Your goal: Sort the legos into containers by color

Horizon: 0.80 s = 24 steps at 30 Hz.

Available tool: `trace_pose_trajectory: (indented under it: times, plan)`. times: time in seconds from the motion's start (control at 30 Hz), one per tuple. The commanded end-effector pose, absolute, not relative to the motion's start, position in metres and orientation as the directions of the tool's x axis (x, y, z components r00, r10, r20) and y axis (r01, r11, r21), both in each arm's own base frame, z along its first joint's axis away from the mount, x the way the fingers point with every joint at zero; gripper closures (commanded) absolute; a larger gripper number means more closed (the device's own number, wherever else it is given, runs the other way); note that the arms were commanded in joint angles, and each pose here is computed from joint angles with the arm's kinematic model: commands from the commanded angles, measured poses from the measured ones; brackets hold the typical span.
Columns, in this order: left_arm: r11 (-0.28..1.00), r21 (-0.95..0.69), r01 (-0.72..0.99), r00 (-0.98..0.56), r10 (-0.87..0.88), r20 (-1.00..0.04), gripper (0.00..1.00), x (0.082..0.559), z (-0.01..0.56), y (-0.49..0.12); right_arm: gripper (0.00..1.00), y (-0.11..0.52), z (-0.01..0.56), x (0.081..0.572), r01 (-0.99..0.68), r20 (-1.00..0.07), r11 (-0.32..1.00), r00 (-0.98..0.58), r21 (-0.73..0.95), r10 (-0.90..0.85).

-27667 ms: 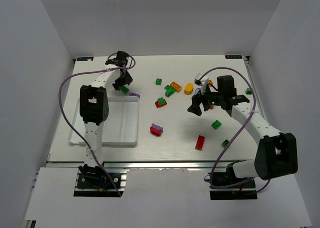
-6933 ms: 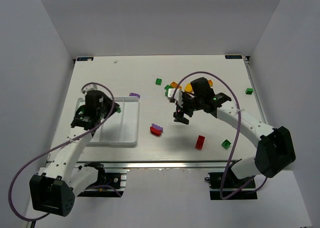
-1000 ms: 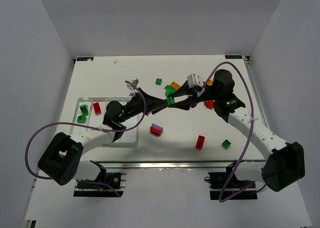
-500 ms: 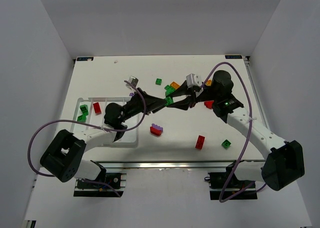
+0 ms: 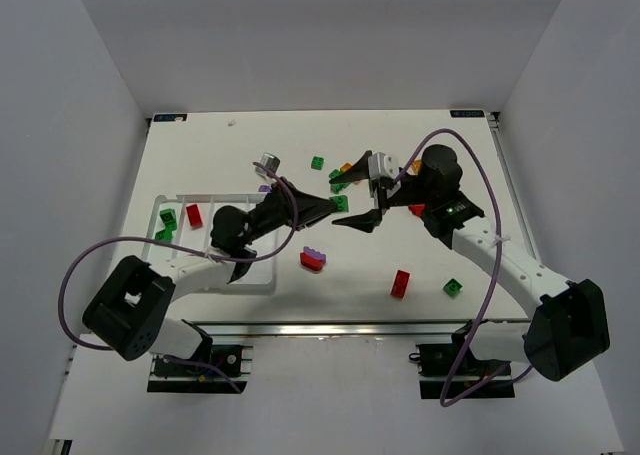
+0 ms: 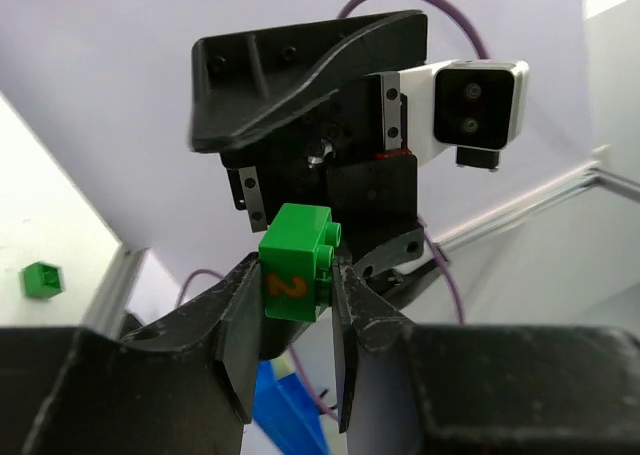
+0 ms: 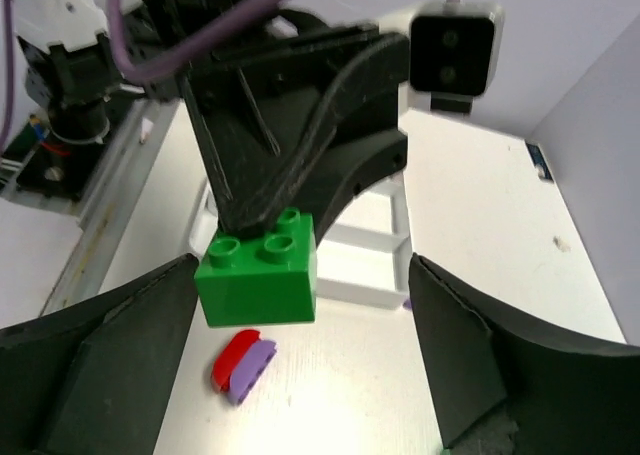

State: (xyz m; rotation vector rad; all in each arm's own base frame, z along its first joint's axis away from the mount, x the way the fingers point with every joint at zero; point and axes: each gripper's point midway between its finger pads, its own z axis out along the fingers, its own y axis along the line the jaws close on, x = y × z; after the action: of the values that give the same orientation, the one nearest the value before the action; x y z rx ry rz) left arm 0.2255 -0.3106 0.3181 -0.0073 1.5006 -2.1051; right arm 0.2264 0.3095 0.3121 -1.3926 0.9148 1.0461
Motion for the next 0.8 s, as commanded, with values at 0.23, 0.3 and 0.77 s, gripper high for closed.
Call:
trace_pose_trajectory:
  times: [0.23,0.3,0.77]
  plan:
    - [0.181,-0.929,0.323,-0.754,-0.544,-0.368,1.0,0.273,0.263,-0.25,0.11,0.288,0.306,0.256,-0.917,-0.922,0.106,0.375,-0.384,-0.094]
    - [0.402,-0.894,0.198,-0.739,-0.538,-0.406,1.0,0.281,0.227,-0.22,0.11,0.282,0.3,0.258,-0.924,-0.926,0.106,0.355,-0.368,-0.129]
    - [0.733,-0.189,-0.654,-0.544,-0.629,-0.555,1.0,0.252,0.119,0.038,1.0,0.253,0.235,0.284,-0.951,-0.94,0.258,0.081,-0.172,-0.331]
